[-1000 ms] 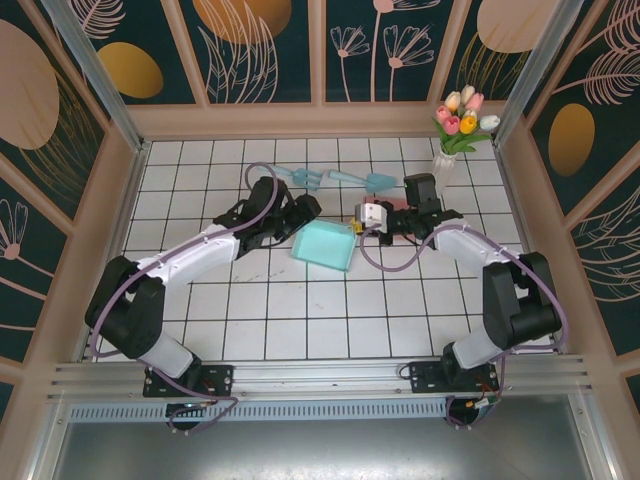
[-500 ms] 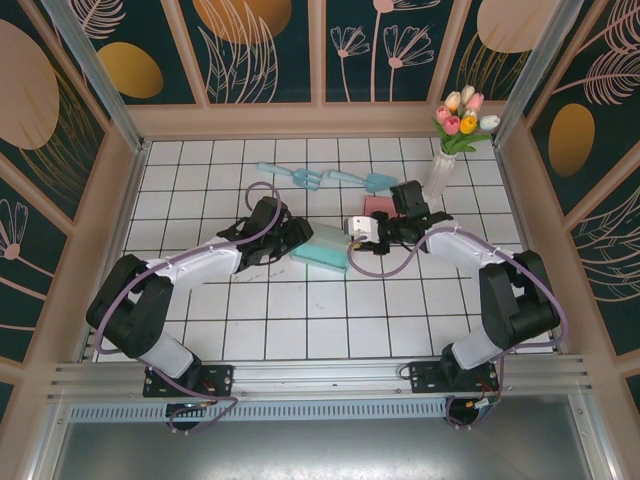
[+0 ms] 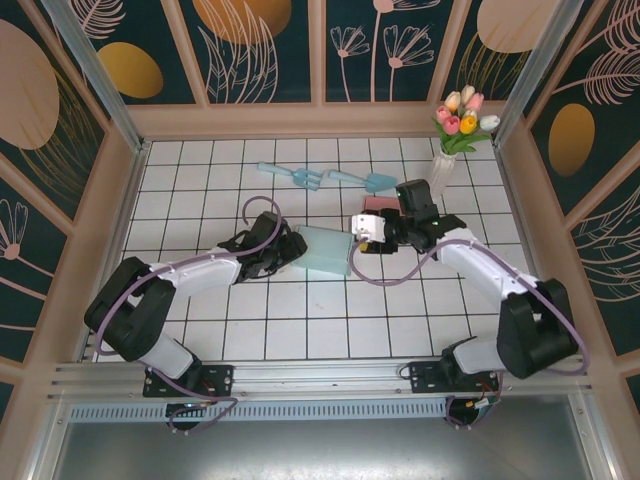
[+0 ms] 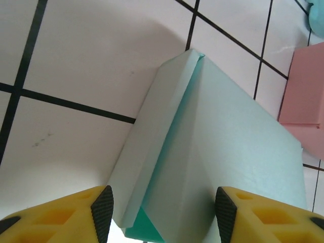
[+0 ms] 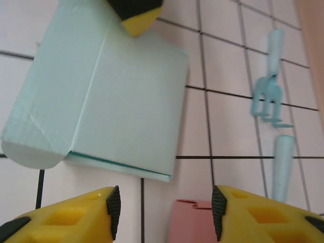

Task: Fold the paper box

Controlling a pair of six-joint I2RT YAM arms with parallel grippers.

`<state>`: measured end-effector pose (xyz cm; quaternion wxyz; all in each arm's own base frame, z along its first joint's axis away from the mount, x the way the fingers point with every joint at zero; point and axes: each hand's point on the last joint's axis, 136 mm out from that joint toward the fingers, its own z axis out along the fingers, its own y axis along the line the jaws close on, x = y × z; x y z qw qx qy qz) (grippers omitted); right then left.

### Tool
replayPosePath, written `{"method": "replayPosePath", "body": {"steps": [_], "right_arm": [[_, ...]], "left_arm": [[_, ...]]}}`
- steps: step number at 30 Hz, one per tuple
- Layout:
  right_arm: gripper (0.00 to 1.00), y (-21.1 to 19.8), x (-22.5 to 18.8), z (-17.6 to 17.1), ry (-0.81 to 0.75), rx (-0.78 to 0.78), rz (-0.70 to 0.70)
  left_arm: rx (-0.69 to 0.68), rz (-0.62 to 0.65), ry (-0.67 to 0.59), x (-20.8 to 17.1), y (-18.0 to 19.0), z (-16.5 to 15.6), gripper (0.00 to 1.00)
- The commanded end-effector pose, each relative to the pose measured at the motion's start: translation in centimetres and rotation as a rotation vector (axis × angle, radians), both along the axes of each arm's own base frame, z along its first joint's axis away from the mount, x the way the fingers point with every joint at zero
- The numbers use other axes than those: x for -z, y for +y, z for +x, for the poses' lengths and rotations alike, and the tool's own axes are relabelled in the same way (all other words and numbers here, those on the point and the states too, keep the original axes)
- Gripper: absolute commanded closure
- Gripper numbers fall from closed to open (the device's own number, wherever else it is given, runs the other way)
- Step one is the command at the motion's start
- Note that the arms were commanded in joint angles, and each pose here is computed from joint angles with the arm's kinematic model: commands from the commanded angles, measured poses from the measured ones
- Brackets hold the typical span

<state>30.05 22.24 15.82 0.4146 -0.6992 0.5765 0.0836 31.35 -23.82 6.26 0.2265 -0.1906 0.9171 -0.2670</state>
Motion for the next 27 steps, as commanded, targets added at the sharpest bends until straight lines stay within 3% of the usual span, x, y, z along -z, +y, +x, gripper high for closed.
{"method": "replayPosePath", "body": {"steps": [1, 8, 12, 18, 21, 27], "right_arm": [[0.47, 0.5, -3.1, -0.2, 0.036, 0.097, 0.094], [0.46, 2.1, -10.6, 1.8, 0.076, 0.435, 0.433], [0.46, 1.2, -12.5, 4.7, 0.152, 0.82, 0.596], [0.45, 0.8, -5.4, 4.6, 0.527, 1.209, 0.688], [0.43, 2.5, -1.8, 3.0, 0.633, 1.195, 0.702], [0.42, 3.9, 3.0, 1.7, 0.694, 1.196, 0.684]], "left_arm": [[-0.032, 0.0, -0.036, -1.0, 0.6, 0.1, 0.42], [-0.053, 0.002, -0.063, -1.9, 1.3, -0.1, 0.41], [-0.06, 0.012, -0.065, -1.7, 1.7, -0.3, 0.41], [-0.064, 0.022, -0.061, -0.8, 2.3, -0.9, 0.41], [-0.07, 0.03, -0.061, -0.4, 2.6, -1.1, 0.41], [-0.071, 0.031, -0.063, 0.1, 2.8, -1.3, 0.41]]}}
